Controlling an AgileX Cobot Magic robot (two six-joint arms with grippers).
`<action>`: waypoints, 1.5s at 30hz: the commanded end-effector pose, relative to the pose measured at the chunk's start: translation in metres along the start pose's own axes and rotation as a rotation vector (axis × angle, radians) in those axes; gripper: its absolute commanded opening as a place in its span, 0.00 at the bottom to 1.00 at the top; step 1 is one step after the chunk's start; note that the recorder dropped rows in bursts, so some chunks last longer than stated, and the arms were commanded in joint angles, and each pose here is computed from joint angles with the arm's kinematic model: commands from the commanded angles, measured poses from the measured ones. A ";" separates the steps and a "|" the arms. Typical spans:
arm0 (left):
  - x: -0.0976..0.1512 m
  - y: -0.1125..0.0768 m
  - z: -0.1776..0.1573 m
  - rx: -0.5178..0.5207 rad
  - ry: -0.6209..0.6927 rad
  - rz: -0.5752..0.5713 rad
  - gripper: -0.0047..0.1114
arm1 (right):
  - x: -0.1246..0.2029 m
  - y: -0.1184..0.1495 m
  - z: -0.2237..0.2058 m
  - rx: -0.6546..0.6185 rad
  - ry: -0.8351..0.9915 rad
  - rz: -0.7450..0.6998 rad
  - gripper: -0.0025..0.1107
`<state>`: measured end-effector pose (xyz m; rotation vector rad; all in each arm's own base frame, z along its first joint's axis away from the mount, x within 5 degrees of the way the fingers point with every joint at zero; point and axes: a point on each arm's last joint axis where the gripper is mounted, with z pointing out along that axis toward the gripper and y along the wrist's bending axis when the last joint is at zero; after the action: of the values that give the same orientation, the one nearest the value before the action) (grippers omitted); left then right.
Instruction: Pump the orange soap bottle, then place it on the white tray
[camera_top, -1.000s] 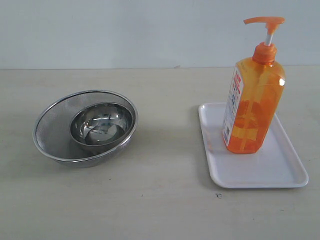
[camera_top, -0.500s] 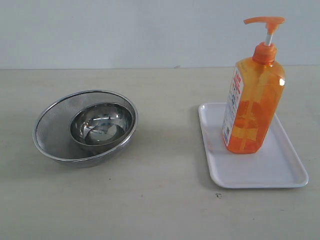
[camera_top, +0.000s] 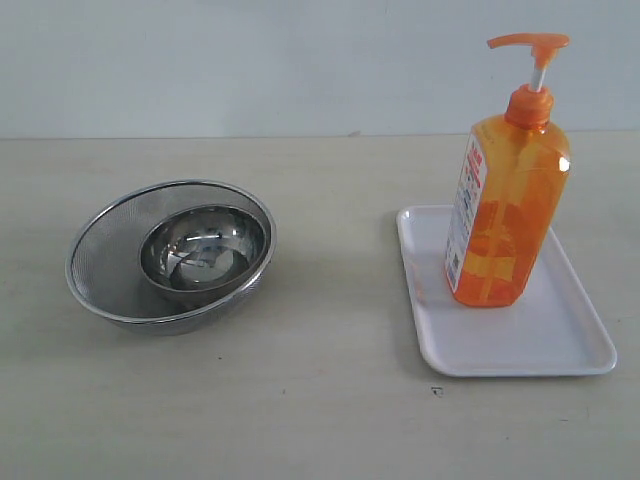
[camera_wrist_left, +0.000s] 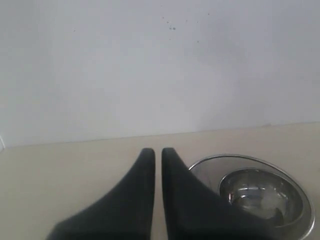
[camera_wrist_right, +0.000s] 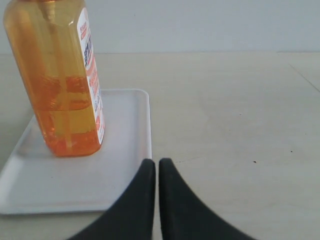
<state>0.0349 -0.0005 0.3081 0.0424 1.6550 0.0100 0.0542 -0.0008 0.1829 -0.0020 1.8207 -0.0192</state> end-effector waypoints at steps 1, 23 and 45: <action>0.011 -0.001 0.005 -0.011 0.006 -0.036 0.08 | -0.001 0.000 0.000 0.005 -0.014 -0.005 0.02; 0.064 0.000 0.030 -0.055 0.019 -0.085 0.08 | -0.001 0.000 0.000 0.005 -0.012 -0.005 0.02; 0.105 0.000 0.035 -0.060 0.015 -0.093 0.08 | -0.001 0.000 0.000 0.005 -0.012 -0.003 0.02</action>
<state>0.0631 0.0023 0.2041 -0.0625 1.6979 0.0044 0.0542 -0.0008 0.1829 -0.0020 1.8207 -0.0192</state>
